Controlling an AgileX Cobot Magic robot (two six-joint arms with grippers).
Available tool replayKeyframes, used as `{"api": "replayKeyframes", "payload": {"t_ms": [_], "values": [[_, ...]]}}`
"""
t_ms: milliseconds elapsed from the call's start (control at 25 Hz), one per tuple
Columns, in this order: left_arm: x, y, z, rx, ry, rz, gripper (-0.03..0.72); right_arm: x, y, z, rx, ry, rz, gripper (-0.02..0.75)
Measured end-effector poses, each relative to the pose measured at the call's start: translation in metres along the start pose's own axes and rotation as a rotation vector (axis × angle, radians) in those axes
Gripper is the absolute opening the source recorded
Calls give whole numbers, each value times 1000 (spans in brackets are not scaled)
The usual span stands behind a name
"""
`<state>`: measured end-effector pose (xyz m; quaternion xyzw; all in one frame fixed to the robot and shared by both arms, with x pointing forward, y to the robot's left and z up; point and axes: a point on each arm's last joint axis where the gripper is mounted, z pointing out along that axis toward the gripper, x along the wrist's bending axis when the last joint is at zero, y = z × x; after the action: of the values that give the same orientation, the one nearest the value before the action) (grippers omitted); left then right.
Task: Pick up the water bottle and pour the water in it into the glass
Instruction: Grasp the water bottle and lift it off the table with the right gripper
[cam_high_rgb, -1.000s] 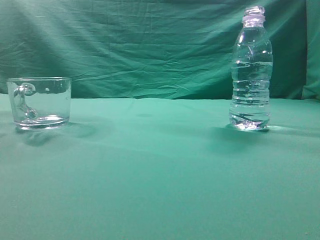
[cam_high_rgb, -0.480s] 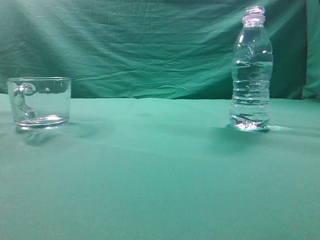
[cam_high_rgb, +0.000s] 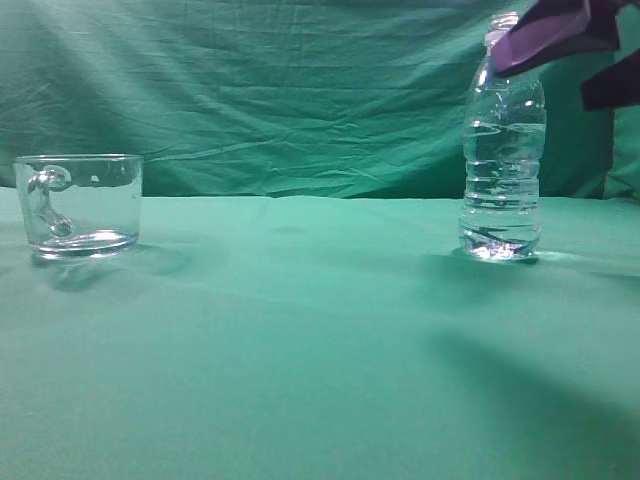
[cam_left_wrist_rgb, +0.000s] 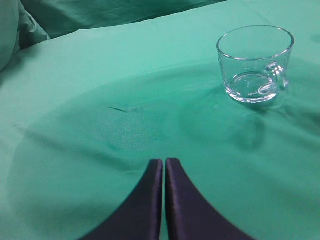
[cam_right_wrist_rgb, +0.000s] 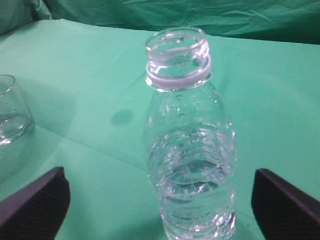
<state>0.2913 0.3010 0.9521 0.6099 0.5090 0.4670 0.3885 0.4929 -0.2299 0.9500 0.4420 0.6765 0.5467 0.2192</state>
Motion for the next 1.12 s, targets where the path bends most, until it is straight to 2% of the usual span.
{"api": "replayKeyframes", "payload": {"t_ms": [320,480,680,920,1000,1040,1120], "values": [[0,0,0,0,0,0,0,-19,-13,38,34,10,-6,643],[0,0,0,0,0,0,0,-27,-14,60,-21,51,1,643],[0,0,0,0,0,0,0,-31,-14,68,-40,58,1,643],[0,0,0,0,0,0,0,-30,-12,68,-57,66,-57,458],[0,0,0,0,0,0,0,-30,-12,68,-56,69,-67,462],[0,0,0,0,0,0,0,-30,-12,68,-56,70,-70,417],[0,0,0,0,0,0,0,-30,-12,68,-56,70,-74,431]]}}
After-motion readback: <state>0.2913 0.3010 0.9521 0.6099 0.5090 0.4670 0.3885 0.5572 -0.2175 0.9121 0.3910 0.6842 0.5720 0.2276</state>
